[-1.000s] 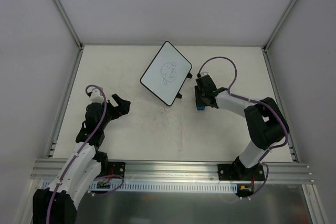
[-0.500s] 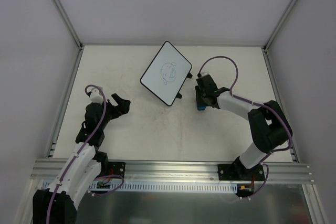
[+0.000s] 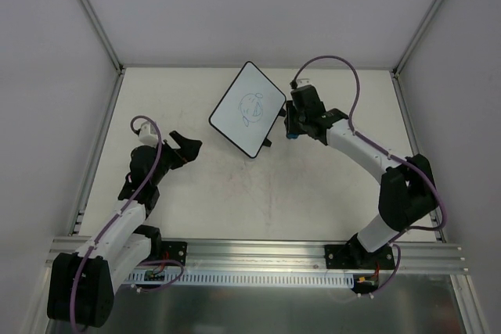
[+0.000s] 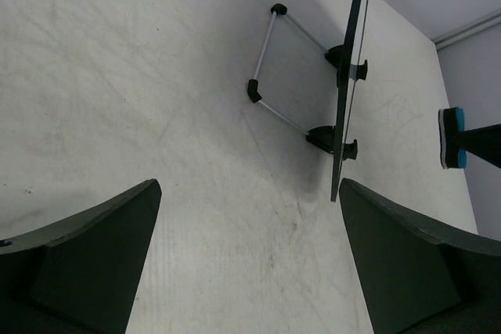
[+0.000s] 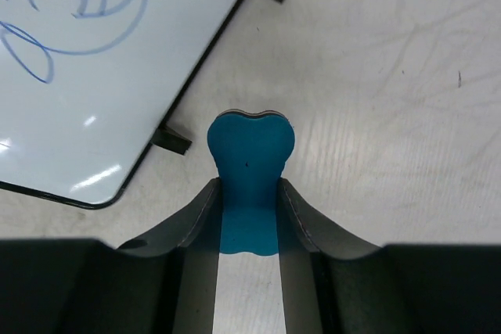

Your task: Erase the whiteboard

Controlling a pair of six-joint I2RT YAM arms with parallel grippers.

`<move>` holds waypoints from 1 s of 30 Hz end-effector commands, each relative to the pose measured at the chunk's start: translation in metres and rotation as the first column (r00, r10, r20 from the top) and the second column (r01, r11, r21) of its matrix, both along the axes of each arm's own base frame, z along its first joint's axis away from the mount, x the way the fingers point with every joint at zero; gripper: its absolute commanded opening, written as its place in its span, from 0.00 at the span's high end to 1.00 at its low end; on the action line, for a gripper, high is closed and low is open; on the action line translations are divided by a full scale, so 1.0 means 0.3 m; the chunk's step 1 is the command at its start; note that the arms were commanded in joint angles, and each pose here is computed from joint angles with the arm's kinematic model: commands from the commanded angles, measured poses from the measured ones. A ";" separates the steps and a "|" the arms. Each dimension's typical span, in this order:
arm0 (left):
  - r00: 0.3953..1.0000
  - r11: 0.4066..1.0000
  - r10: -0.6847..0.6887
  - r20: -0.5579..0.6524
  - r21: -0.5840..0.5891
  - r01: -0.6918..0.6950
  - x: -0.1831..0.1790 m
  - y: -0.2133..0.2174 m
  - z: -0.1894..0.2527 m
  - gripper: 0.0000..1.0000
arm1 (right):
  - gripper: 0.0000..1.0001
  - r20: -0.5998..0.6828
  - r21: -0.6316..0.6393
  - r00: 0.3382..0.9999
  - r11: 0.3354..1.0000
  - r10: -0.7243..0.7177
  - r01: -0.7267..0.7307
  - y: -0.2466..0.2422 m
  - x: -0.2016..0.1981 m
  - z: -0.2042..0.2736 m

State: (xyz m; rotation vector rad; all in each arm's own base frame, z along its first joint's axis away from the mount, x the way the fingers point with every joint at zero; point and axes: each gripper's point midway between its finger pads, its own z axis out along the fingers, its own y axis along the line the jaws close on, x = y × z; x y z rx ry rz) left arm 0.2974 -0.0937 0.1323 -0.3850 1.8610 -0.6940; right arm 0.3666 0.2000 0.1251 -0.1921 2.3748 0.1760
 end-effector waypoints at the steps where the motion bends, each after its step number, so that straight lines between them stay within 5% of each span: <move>1: 0.988 0.998 -0.025 0.154 -0.057 0.035 0.063 -0.033 0.164 0.01 | 0.85 0.070 0.046 0.997 0.998 0.029 -0.032 0.058 0.057 0.148; 11: 0.960 0.995 -0.081 0.267 -0.031 0.092 0.156 -0.070 0.260 0.01 | 0.87 0.120 0.194 0.989 0.975 0.086 -0.109 0.258 0.231 0.300; 21: 0.962 0.989 -0.136 0.235 -0.030 0.148 0.267 -0.116 0.242 0.03 | 0.89 0.184 0.393 0.982 0.912 0.049 -0.119 0.441 0.419 0.382; 30: 0.951 0.982 -0.164 0.262 -0.050 0.183 0.312 -0.143 0.238 0.04 | 0.94 0.263 0.375 0.963 0.925 -0.048 -0.056 0.417 0.531 0.378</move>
